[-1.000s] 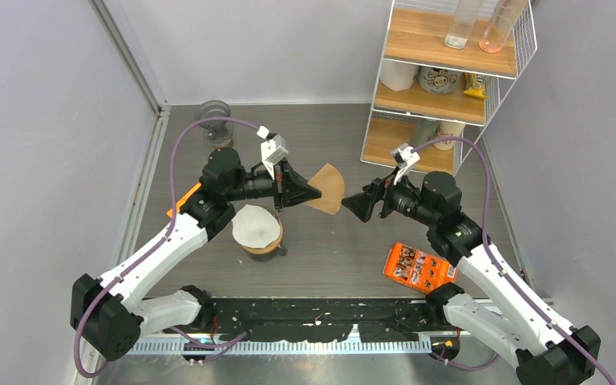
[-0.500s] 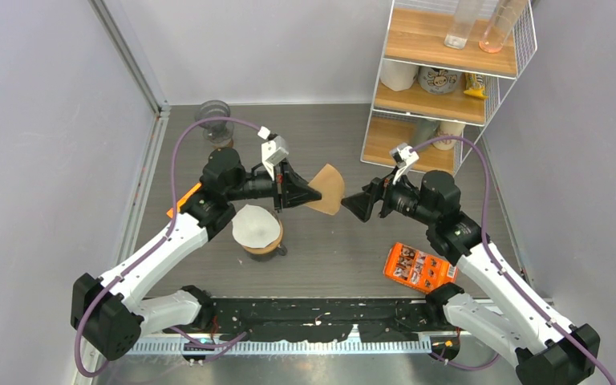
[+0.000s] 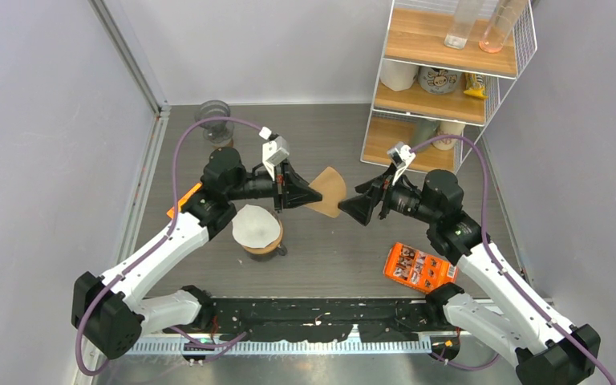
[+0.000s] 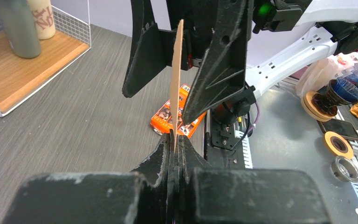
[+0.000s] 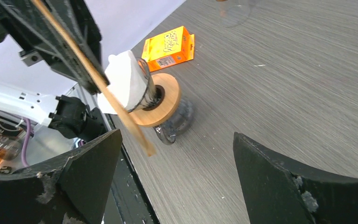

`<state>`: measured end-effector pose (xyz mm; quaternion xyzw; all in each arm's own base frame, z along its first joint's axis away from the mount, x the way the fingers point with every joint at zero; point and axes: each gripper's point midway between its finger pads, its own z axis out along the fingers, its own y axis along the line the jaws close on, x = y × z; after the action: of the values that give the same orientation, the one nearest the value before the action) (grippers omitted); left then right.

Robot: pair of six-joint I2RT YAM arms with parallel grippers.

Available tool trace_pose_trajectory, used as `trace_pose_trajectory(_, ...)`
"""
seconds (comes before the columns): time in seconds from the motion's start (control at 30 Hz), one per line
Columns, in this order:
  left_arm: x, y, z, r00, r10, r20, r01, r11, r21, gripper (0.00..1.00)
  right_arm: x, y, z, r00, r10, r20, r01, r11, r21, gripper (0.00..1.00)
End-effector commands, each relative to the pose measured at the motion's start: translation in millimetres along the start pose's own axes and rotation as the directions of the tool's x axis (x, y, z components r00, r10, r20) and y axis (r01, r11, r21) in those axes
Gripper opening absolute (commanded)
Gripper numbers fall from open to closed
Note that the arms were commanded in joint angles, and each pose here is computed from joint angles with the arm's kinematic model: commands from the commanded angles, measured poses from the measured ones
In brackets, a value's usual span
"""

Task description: Place the coffee filter in the dripper

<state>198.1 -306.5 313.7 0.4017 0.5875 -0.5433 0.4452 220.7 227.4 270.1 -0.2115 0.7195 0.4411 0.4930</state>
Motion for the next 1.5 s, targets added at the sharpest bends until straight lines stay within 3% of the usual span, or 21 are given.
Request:
trace_pose_trajectory(0.0,-18,-3,1,0.998,0.042,0.045,-0.043,0.999,0.019,0.00,-34,29,-6,0.992,-0.079,0.099,0.090,0.989,-0.114,0.95)
trace_pose_trajectory(0.17,-17,-5,2,0.998,0.037,0.044,-0.038,0.999,0.035,0.00,-36,29,-6,0.991,-0.082,0.107,0.093,0.990,-0.108,0.95)
trace_pose_trajectory(0.4,-18,-6,-1,0.998,0.049,0.045,-0.050,0.999,0.020,0.00,-27,-9,-14,0.994,-0.084,0.066,0.076,0.990,0.121,0.95)
trace_pose_trajectory(0.7,-19,-10,-1,0.998,0.043,0.041,-0.045,0.998,0.043,0.00,-24,-19,-19,0.995,-0.091,0.048,0.081,0.980,0.181,0.95)
trace_pose_trajectory(1.47,-16,-6,3,0.999,0.028,0.027,-0.030,0.998,0.055,0.00,-23,21,-10,0.992,-0.116,0.056,0.120,0.990,-0.068,0.95)
